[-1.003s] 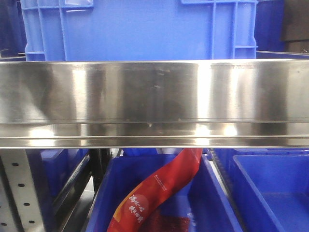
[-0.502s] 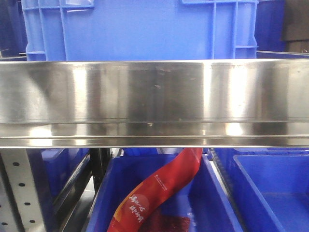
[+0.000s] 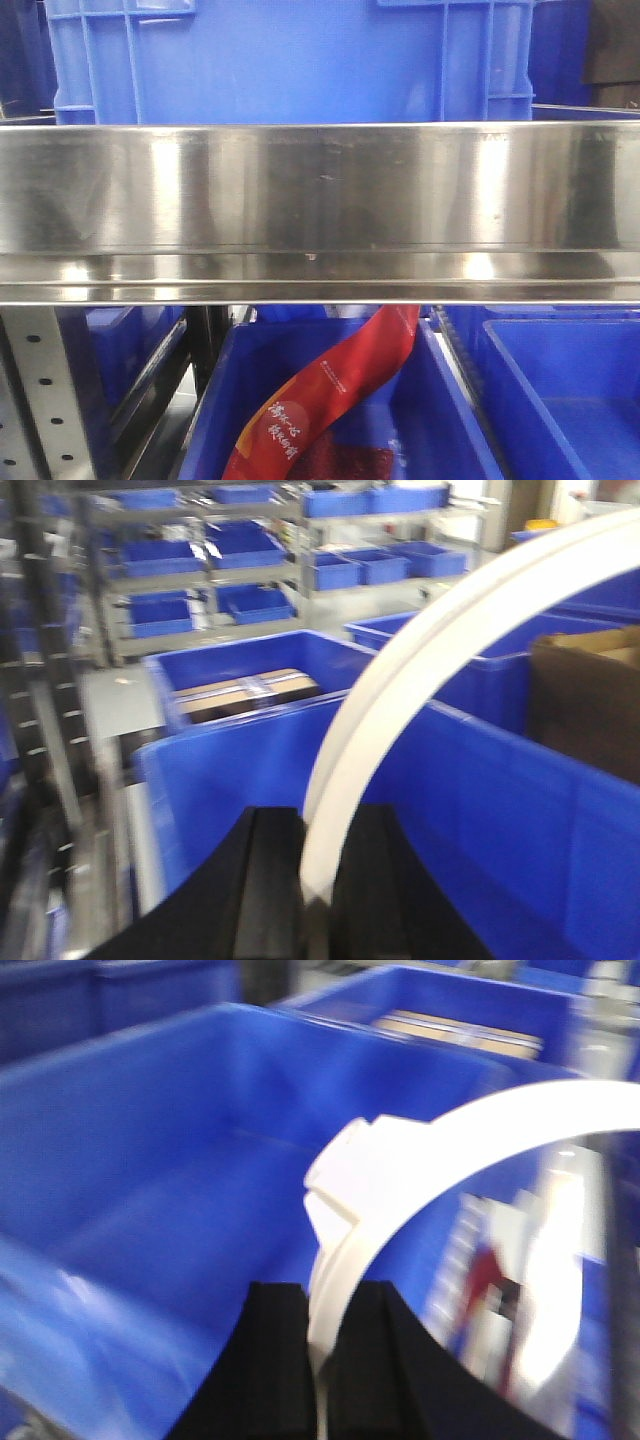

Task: Grab PVC pipe and place in blue bin
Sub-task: 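Lower the clamp into the blue bin and open both grippers, then raise both open grippers up out of the blue bin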

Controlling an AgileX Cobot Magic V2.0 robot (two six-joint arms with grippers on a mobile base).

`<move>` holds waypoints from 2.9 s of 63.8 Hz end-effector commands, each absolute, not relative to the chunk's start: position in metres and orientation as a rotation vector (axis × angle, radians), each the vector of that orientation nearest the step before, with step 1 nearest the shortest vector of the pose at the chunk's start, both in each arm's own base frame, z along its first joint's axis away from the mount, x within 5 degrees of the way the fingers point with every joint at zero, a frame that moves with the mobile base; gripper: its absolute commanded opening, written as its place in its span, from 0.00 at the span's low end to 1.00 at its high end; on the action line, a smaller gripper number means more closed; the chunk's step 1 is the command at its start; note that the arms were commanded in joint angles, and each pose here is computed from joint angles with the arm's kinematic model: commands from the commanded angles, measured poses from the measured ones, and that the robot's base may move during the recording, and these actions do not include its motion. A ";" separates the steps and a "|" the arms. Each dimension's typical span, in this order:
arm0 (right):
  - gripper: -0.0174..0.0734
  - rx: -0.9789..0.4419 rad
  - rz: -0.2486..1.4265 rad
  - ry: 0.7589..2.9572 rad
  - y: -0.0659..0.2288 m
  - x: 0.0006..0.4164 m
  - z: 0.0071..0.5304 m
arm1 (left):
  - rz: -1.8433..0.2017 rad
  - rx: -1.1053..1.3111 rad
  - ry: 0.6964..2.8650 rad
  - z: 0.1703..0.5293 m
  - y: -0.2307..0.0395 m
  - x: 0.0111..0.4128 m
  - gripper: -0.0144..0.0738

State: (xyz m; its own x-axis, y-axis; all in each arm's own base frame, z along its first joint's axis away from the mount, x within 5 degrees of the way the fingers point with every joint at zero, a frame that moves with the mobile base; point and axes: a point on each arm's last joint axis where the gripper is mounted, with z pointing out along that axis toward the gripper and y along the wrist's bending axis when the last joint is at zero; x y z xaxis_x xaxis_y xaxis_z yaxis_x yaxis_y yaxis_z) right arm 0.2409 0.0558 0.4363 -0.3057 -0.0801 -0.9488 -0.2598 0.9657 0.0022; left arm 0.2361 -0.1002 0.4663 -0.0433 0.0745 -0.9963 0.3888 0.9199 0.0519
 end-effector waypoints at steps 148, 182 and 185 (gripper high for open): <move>0.01 -0.253 0.270 1.745 0.064 0.204 0.403 | -0.381 0.308 1.737 0.378 -0.079 0.174 0.04; 0.01 -0.178 0.265 1.445 0.039 0.134 0.384 | -0.306 0.073 1.370 0.357 -0.018 0.075 0.04; 0.01 -0.180 0.265 1.451 0.039 0.133 0.383 | -0.297 0.066 1.370 0.357 -0.017 0.073 0.04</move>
